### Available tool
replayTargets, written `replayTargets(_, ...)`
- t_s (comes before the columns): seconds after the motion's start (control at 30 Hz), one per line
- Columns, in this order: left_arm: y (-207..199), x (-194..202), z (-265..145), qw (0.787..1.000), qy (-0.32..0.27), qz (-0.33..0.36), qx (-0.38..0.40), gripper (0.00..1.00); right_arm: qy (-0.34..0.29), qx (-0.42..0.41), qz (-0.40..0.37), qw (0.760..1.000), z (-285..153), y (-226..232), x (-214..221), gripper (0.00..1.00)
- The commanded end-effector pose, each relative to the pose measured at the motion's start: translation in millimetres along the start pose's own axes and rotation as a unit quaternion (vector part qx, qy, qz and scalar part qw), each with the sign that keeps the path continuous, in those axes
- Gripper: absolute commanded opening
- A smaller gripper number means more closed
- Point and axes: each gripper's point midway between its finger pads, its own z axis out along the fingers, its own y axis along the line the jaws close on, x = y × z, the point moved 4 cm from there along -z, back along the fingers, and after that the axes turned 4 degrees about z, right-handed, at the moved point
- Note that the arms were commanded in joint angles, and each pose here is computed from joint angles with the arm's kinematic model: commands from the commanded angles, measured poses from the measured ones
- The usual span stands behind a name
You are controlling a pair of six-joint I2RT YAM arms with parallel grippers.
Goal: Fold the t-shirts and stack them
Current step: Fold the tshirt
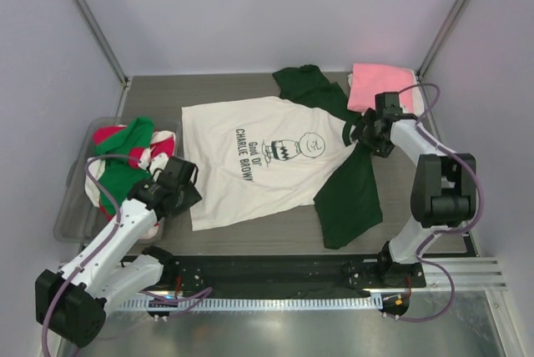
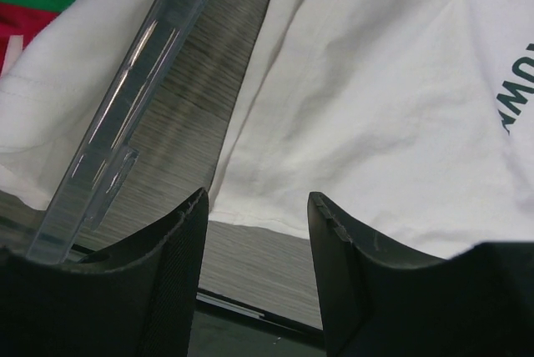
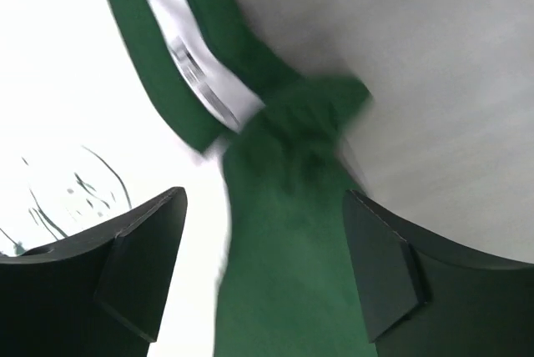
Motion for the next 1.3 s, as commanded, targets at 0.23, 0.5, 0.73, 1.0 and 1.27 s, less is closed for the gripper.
replayTargets(0.23,3,21,10,0.999,0.022,-0.024,-0.001,0.48,-0.039,0.104,0.089,0.99,-89,-105,88,0.8)
replayTargets(0.5,7,63,31,0.998,0.061,-0.019,-0.029,0.55,-0.017,0.082,0.138,0.987,-97,-112,115,0.81)
replayTargets(0.73,8,61,49,0.998,0.031,-0.018,-0.049,0.57,0.037,0.148,0.121,0.981,-79,-124,147,0.93)
replayTargets(1.0,0,72,68,0.997,0.053,-0.008,-0.05,0.28,0.033,0.131,0.143,0.981,-84,-125,156,0.93)
replayTargets(1.27,-15,25,47,0.999,-0.013,-0.005,-0.03,0.0,0.069,0.121,0.137,0.981,-93,-113,165,0.94)
